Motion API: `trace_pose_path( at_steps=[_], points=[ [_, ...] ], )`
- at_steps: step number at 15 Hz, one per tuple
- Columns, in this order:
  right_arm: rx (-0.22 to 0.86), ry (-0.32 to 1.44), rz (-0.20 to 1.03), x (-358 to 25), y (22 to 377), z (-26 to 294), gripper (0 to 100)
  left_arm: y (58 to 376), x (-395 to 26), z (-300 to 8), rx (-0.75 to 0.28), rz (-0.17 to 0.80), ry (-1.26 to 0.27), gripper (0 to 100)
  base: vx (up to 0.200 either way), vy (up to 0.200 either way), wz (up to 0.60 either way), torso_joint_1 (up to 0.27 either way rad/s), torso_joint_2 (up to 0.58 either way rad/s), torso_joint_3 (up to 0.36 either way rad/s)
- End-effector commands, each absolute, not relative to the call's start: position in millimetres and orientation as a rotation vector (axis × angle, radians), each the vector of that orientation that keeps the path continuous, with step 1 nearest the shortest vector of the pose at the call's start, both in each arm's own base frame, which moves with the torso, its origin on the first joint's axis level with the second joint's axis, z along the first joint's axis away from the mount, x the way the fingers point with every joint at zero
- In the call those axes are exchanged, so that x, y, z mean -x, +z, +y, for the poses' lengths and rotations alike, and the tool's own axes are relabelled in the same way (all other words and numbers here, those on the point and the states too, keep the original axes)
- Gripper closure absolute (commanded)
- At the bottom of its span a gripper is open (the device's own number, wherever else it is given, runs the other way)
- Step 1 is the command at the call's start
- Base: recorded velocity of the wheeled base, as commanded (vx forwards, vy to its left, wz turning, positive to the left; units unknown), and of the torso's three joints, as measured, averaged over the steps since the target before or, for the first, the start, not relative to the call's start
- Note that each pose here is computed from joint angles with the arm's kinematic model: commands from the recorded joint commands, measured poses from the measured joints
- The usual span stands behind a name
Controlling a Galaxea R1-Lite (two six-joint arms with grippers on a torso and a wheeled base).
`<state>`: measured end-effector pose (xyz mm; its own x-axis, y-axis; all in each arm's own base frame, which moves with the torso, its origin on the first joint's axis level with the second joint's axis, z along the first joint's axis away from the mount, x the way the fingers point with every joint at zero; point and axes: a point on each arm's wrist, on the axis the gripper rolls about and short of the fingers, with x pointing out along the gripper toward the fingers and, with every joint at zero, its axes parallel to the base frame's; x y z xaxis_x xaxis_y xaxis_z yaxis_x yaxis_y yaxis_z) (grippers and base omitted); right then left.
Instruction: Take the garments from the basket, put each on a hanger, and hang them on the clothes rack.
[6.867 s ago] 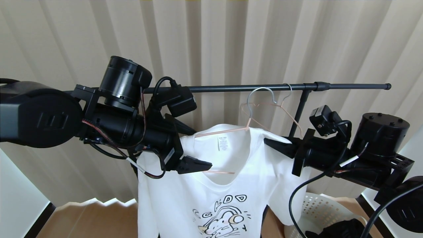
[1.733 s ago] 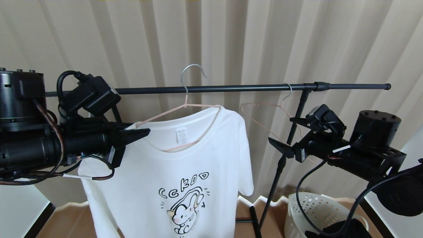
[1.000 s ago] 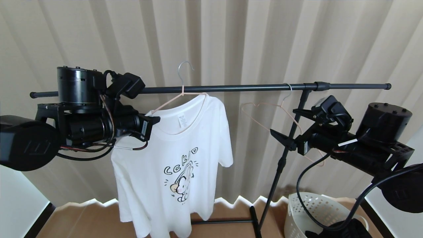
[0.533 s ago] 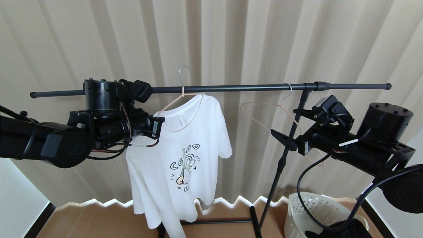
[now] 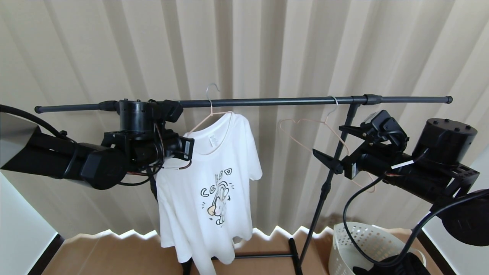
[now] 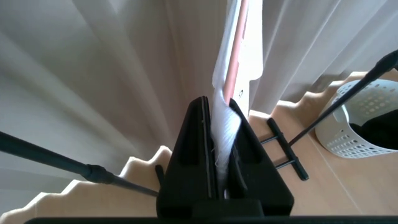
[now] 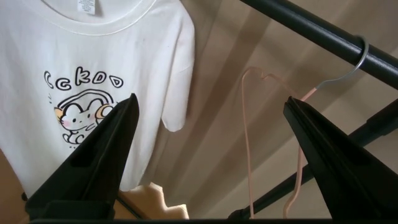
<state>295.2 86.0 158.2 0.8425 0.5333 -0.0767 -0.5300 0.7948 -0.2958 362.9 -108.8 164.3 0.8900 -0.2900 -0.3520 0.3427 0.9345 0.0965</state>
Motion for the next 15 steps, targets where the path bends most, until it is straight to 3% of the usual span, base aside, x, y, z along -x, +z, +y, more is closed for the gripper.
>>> trace_pose_path(
  at_steps=[1,15],
  points=[
    [0.315,0.573,-0.010,-295.5,157.7,86.3,0,158.7,-369.8,-110.5,-0.161,0.349,-0.313,100,0.000,0.000,0.00,0.000,0.00,0.000],
    [0.315,0.573,-0.010,-294.6,157.9,86.0,0,139.5,-379.3,-114.7,-0.169,0.394,-0.299,100,0.000,0.000,0.00,0.000,0.00,0.000]
  ],
)
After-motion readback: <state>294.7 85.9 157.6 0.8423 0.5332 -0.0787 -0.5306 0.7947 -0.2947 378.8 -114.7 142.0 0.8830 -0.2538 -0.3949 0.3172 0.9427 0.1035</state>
